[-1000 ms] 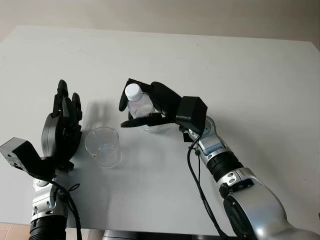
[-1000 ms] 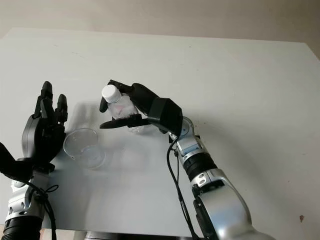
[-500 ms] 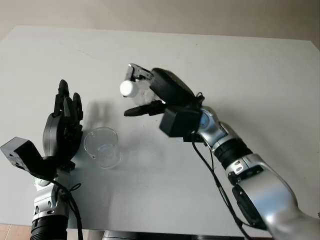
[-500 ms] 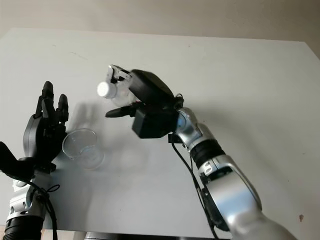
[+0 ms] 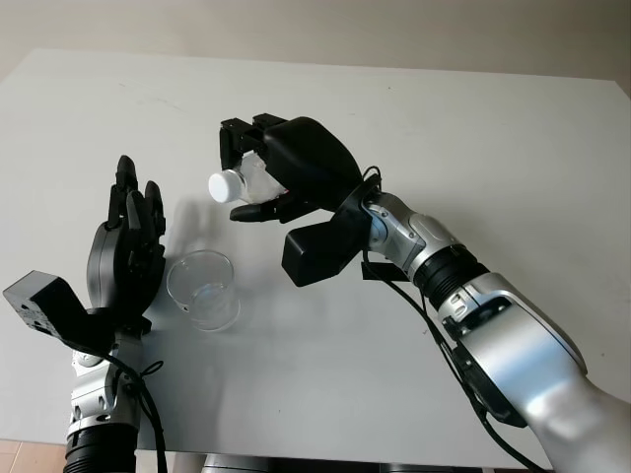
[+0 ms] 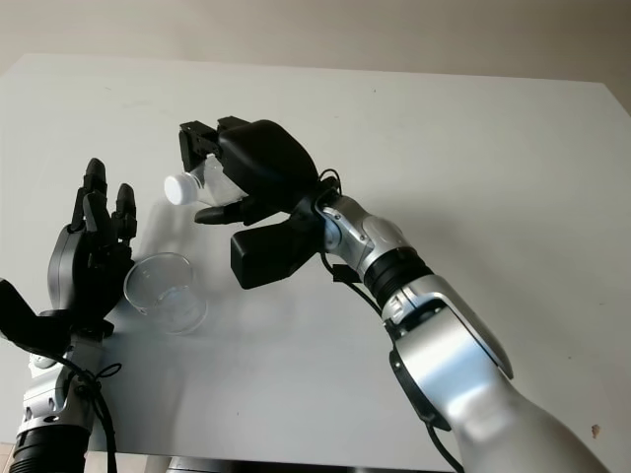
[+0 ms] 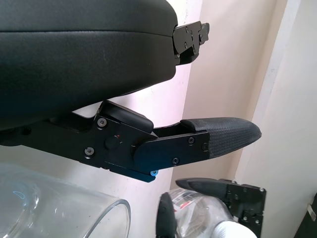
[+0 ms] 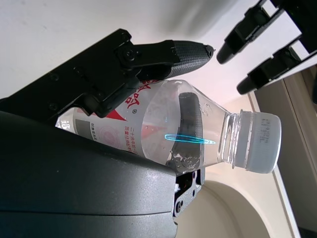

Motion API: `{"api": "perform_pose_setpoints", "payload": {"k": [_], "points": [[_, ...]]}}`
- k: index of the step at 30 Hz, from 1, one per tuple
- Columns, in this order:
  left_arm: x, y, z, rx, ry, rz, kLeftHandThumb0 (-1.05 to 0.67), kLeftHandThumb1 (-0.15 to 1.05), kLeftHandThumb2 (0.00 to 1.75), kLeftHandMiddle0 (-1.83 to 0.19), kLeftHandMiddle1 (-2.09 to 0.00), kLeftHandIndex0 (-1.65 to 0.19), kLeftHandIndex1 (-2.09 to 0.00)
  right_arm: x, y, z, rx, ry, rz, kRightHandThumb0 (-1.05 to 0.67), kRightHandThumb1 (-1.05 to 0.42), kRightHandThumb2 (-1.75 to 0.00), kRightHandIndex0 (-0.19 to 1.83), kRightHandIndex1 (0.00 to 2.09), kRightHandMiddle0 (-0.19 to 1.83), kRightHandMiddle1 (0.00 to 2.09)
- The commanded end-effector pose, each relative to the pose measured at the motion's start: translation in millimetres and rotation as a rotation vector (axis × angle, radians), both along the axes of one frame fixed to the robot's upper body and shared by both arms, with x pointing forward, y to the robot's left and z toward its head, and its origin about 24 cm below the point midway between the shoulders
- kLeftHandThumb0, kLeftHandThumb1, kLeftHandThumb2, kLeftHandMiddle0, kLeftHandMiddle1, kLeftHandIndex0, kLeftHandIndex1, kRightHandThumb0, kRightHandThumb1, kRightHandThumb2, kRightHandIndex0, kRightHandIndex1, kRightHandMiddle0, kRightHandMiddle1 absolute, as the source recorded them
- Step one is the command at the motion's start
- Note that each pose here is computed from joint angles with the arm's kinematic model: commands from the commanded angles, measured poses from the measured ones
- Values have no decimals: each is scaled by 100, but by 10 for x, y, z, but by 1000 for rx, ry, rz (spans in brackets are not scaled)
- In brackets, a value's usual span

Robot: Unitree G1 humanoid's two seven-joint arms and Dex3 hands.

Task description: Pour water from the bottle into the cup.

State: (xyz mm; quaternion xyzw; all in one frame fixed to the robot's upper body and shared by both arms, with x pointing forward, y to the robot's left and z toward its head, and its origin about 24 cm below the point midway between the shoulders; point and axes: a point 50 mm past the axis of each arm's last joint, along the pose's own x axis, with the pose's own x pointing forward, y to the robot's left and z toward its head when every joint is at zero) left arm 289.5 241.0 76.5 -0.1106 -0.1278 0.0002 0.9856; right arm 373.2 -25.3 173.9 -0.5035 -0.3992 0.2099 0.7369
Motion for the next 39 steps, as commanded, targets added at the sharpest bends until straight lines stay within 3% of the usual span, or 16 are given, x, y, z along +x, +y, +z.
{"api": "perform_pose_setpoints", "payload": {"k": [1,8,11,13,16,18,21,27,39], "points": [[-21,-34,-65,-5,20,-1,-81,105,57,19,-3,19,-1,-26,65,104,-3,-67,39,-15,-75,-72,128,209,79,209],[-15,-39,-72,-8,24,2,-81,105,57,19,-4,19,0,-70,83,140,-45,-190,91,-18,-77,-75,121,209,85,209],[-7,-45,-69,-8,21,0,-81,105,58,19,-2,19,0,-107,99,176,-59,-242,134,-20,-81,-72,102,209,77,209],[0,-51,-69,-11,22,2,-81,105,59,19,-3,19,0,-137,126,197,-101,-302,165,-24,-88,-60,84,209,54,209],[6,-56,-69,-12,23,4,-81,105,58,18,-4,18,-1,-179,163,215,-172,-425,193,-34,-102,-28,102,209,62,209],[6,-60,-67,-13,20,1,-81,105,58,19,-4,19,-1,-228,196,228,-227,-526,226,-37,-104,-23,122,209,74,209],[6,-64,-67,-15,19,4,-81,105,58,19,-4,19,0,-265,219,235,-282,-624,248,-39,-105,-18,129,209,81,209],[7,-77,-76,-21,24,5,-81,105,58,19,-4,19,0,-319,262,256,-321,-717,250,-40,-105,-17,120,209,85,209],[5,-96,-99,-26,14,5,-81,105,58,19,-4,19,0,-313,296,252,-334,-770,250,-41,-105,-25,116,209,73,209]]}}
